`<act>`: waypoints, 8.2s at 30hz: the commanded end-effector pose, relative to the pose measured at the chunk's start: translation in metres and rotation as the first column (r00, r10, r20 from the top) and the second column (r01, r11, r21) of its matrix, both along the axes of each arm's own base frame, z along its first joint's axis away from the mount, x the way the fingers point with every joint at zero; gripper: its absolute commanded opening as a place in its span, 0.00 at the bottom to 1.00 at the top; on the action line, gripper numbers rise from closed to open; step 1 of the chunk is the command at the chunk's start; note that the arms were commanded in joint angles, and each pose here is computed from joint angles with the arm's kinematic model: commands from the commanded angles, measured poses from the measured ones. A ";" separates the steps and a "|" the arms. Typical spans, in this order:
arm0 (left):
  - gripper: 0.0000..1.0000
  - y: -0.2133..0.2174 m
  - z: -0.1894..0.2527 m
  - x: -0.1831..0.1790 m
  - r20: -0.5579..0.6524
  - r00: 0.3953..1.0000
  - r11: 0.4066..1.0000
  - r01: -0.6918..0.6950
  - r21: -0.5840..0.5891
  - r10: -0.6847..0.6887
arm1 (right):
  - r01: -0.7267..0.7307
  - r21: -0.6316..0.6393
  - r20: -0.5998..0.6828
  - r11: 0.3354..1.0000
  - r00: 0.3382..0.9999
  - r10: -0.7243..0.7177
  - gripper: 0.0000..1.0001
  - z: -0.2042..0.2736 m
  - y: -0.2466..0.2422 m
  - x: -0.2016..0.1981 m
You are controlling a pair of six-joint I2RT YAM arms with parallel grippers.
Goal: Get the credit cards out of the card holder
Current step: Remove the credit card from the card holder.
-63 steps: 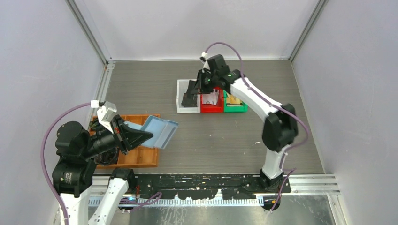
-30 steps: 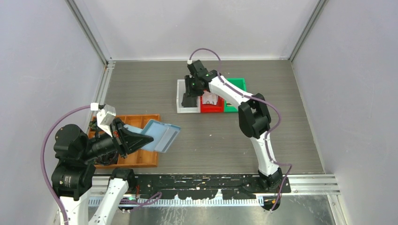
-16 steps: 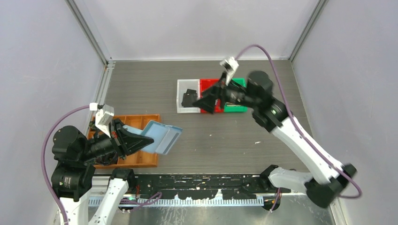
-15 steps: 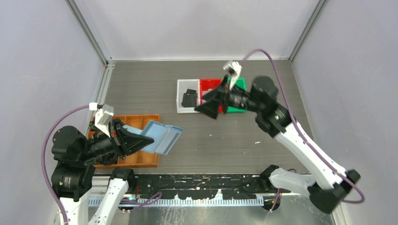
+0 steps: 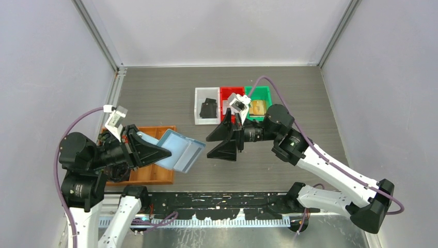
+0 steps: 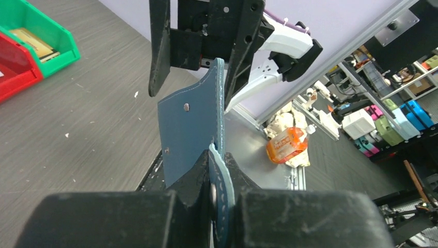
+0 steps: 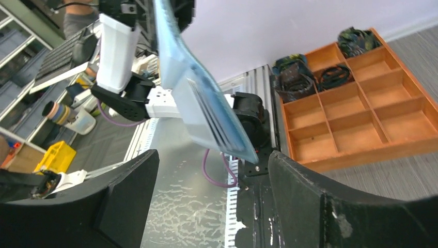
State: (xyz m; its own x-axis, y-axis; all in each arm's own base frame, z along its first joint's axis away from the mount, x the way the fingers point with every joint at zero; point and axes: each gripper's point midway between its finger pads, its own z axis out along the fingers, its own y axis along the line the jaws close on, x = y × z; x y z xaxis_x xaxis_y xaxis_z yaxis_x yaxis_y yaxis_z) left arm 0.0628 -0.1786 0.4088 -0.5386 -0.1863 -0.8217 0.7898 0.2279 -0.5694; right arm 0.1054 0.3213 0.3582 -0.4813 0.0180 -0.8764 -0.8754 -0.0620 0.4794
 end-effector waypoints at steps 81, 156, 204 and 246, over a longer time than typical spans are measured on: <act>0.00 -0.001 0.057 -0.010 0.052 0.999 0.996 0.002 -0.086 0.002 | 0.009 0.323 0.065 0.946 0.997 -0.032 0.62 0.053 0.015 -0.041; 0.00 0.000 0.069 -0.016 0.040 0.999 0.994 -0.001 -0.105 0.005 | 0.000 0.379 0.114 0.925 0.992 -0.047 0.50 0.074 0.048 -0.035; 0.00 -0.001 0.088 -0.018 0.067 0.998 0.994 0.027 -0.105 -0.020 | -0.118 0.538 0.179 0.834 0.983 0.024 0.46 0.089 0.014 -0.076; 0.00 -0.001 0.079 -0.007 0.070 0.997 0.996 -0.008 -0.091 0.015 | -0.031 0.501 0.149 0.865 0.988 -0.050 0.13 0.100 0.023 -0.063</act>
State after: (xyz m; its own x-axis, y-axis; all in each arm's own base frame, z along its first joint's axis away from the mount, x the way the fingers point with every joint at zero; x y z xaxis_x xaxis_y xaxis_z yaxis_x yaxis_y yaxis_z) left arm 0.0511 -0.1797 0.4844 -0.5034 -0.2559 -0.8253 0.8163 0.1723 -0.5514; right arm 0.0361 0.3528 0.4224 -0.3887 0.3886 -0.8354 -0.9120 -0.2915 0.2887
